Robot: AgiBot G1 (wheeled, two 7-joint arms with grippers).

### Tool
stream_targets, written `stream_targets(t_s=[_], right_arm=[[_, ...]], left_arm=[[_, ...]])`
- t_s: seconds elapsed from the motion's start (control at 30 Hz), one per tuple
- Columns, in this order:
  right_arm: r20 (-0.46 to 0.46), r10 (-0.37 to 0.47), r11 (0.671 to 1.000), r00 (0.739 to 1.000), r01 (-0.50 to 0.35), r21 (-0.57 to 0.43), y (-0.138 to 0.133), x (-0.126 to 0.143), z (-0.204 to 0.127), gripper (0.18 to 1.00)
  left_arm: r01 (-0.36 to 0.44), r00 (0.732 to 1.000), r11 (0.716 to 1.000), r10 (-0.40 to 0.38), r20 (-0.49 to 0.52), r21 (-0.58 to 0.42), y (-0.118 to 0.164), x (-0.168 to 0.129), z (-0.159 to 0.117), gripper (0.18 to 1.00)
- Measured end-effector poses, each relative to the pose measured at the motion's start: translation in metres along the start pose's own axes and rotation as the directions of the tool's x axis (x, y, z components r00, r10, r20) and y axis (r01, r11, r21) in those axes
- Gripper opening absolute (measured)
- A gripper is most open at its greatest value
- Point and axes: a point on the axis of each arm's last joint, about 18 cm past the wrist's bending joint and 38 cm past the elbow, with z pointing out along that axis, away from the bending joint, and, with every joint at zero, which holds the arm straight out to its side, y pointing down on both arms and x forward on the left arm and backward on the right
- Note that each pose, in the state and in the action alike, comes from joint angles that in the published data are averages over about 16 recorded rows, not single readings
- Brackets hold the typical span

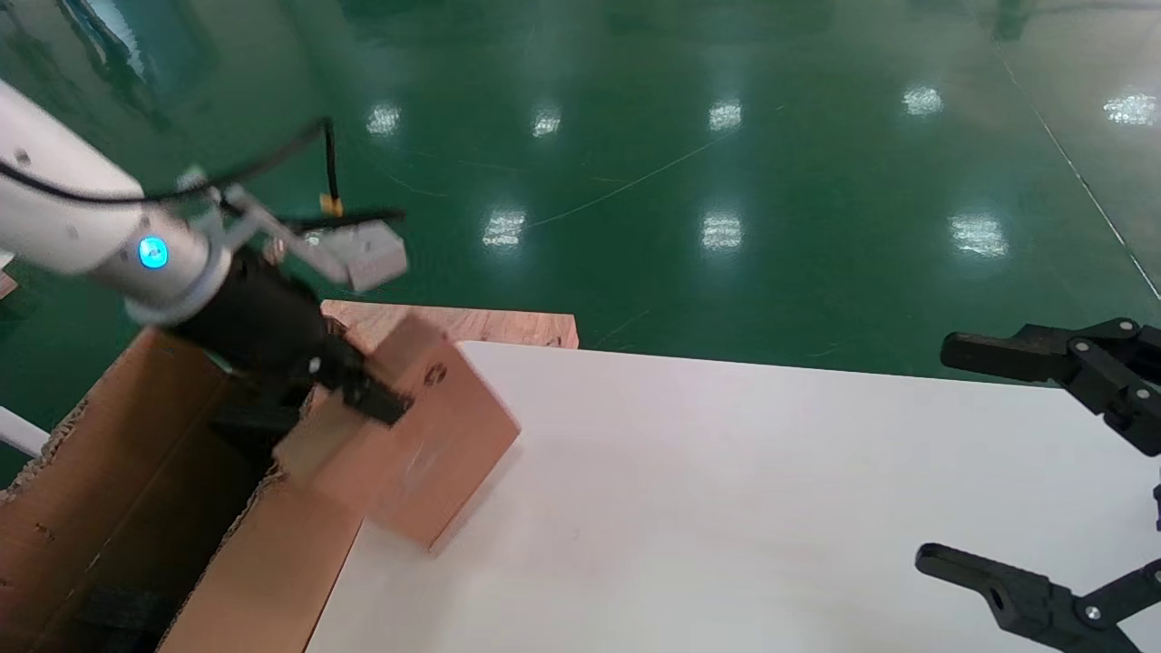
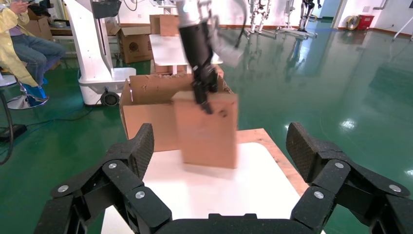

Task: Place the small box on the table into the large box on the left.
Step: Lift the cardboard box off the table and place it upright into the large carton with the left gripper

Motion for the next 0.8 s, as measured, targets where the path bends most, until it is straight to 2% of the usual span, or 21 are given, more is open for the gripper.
stream_targets(t_s=[0.2,0.37,0.6,0.8], right_arm=[[0.000,0.000,1.000,1.000,0.000,0.000,0.000,0.000,0.000,0.985],[0.000,0.000,1.000,1.000,0.000,0.000,0.000,0.000,0.000,0.998],[0.000,0.000,1.000,1.000,0.000,0.000,0.000,0.000,0.000,1.001],[0.000,0.000,1.000,1.000,0.000,0.000,0.000,0.000,0.000,1.001]], left_arm=[[-0.065,0.990,0.991,0.050,0.133,0.117,-0.033,-0.027,-0.052,0.362],[-0.074,0.963,0.986,0.032,0.266,0.150,-0.036,-0.055,-0.099,0.350],[0.018,0.909,0.990,-0.073,0.409,0.137,0.003,-0.092,-0.148,0.344],[0.156,0.871,0.981,-0.192,0.453,0.115,0.057,-0.112,-0.161,0.341]])
